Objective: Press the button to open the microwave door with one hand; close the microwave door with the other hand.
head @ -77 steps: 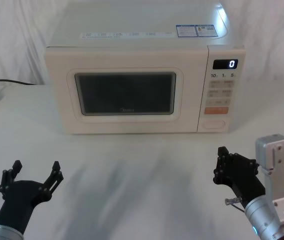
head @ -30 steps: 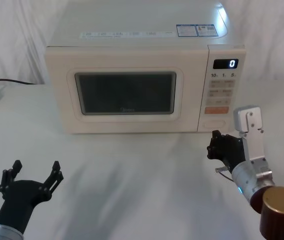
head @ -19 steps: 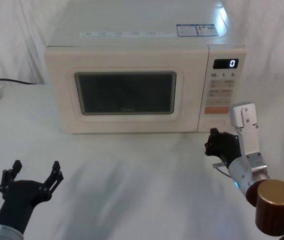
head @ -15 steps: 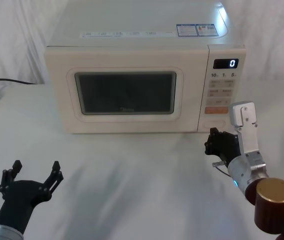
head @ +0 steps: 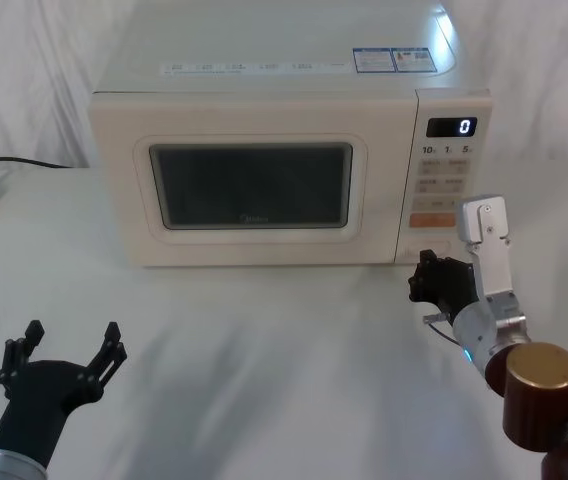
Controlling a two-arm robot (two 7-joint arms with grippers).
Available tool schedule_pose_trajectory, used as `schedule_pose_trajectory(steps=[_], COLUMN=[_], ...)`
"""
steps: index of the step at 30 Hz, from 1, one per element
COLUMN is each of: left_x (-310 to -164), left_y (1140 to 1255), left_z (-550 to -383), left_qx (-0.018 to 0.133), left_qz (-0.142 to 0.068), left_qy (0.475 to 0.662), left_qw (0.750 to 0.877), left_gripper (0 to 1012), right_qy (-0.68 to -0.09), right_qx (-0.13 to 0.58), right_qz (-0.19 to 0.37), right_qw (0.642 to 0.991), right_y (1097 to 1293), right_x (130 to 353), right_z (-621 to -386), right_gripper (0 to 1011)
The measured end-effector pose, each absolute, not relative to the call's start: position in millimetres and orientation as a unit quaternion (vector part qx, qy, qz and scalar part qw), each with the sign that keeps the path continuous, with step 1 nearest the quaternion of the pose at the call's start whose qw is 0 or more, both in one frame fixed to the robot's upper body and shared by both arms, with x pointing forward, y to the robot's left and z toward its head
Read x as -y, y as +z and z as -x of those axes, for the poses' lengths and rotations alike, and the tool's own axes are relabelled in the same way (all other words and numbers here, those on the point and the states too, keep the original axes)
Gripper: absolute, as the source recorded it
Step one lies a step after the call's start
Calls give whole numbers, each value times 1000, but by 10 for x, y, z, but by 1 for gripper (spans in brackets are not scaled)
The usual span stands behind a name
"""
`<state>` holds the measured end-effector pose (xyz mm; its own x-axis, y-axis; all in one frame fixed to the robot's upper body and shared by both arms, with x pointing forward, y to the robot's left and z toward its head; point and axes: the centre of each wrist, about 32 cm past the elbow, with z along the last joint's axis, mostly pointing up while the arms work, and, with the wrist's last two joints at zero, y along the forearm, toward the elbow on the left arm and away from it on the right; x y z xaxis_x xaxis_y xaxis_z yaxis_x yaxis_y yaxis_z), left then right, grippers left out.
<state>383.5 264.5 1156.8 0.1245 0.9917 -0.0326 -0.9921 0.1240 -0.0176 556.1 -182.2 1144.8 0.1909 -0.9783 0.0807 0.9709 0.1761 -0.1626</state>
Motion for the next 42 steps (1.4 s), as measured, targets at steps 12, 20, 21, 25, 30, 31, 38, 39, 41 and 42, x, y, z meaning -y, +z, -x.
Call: schedule_pose_trajectory(steps=[12, 20, 21, 25, 30, 31, 38, 39, 41, 42], left_x=[-2645, -2645, -2645, -2645, -2645, -2645, -2645, -2645, -2646, -2645], left_y=[11568, 11568, 11568, 11568, 11568, 11568, 11568, 11568, 11568, 11568], left_z=[-3835, -3835, -3835, -3835, -3835, -3835, -3835, -3835, -3835, -3835], left_qx=[-6, -6, -6, -6, -6, -6, -6, -6, -6, -6], left_qz=[17, 17, 17, 17, 17, 17, 17, 17, 17, 17], left_qy=[662, 662, 662, 662, 662, 662, 662, 662, 662, 662], left_qw=[750, 750, 750, 750, 750, 750, 750, 750, 750, 750], left_gripper=[1001, 1001, 1001, 1001, 1001, 1001, 1001, 1001, 1001, 1001], right_qy=[-640, -643, -643, -645, -646, -646, -647, -647, -647, -647], right_qx=[-22, -23, -23, -23, -23, -23, -22, -22, -21, -21], right_qz=[92, 92, 92, 93, 94, 94, 92, 91, 91, 91], right_qw=[763, 760, 760, 759, 757, 757, 757, 757, 757, 757], right_y=[11450, 11446, 11446, 11443, 11431, 11430, 11431, 11431, 11433, 11434], right_x=[1827, 1827, 1827, 1817, 1810, 1809, 1800, 1799, 1797, 1794], right_z=[-5671, -5703, -5703, -5704, -5707, -5708, -5724, -5725, -5730, -5734], right_gripper=[0, 0, 0, 0, 0, 0, 0, 0, 0, 0])
